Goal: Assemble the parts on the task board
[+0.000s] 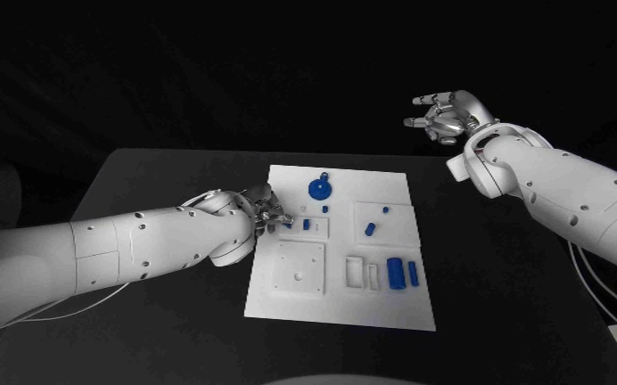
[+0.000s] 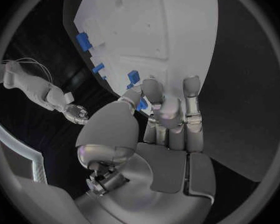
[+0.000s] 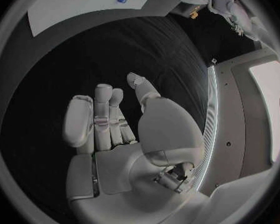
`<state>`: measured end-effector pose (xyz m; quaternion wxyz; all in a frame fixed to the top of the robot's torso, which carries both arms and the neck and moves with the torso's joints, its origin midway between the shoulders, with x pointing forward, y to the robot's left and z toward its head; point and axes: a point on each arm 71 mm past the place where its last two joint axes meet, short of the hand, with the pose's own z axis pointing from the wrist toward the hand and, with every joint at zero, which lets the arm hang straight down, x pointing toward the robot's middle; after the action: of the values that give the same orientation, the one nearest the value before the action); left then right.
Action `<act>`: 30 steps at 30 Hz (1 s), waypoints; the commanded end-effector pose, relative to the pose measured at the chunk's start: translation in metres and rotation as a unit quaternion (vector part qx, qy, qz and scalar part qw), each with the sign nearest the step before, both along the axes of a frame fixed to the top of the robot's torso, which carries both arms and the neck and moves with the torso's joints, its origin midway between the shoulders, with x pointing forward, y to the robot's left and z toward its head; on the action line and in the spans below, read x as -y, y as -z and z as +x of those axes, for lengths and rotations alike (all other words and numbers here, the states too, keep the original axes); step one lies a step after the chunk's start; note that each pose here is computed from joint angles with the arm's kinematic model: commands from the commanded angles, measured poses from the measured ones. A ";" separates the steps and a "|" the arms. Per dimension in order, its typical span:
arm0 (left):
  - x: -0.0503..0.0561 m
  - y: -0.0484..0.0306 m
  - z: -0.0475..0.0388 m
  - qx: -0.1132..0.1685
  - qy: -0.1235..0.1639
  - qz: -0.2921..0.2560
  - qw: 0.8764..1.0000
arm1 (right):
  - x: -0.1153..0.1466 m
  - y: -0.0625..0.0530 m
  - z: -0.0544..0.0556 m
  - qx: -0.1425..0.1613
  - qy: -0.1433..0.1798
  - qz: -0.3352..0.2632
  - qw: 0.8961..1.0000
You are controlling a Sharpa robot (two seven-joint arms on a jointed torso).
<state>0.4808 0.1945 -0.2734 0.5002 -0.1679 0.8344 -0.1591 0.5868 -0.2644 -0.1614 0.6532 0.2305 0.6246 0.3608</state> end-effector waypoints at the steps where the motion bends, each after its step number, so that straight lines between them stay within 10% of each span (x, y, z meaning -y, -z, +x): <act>1: 0.002 0.0038 -0.0015 -0.005 0.006 0.006 1.000 | -0.001 0.000 0.000 -0.002 -0.007 -0.003 1.000; 30: 0.007 0.0078 -0.0034 -0.021 0.033 0.029 0.999 | 0.000 0.003 -0.001 -0.005 -0.006 -0.003 1.000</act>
<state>0.4816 0.1899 -0.2740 0.4999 -0.1519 0.8379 -0.1582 0.5862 -0.2658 -0.1637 0.6517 0.2317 0.6266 0.3591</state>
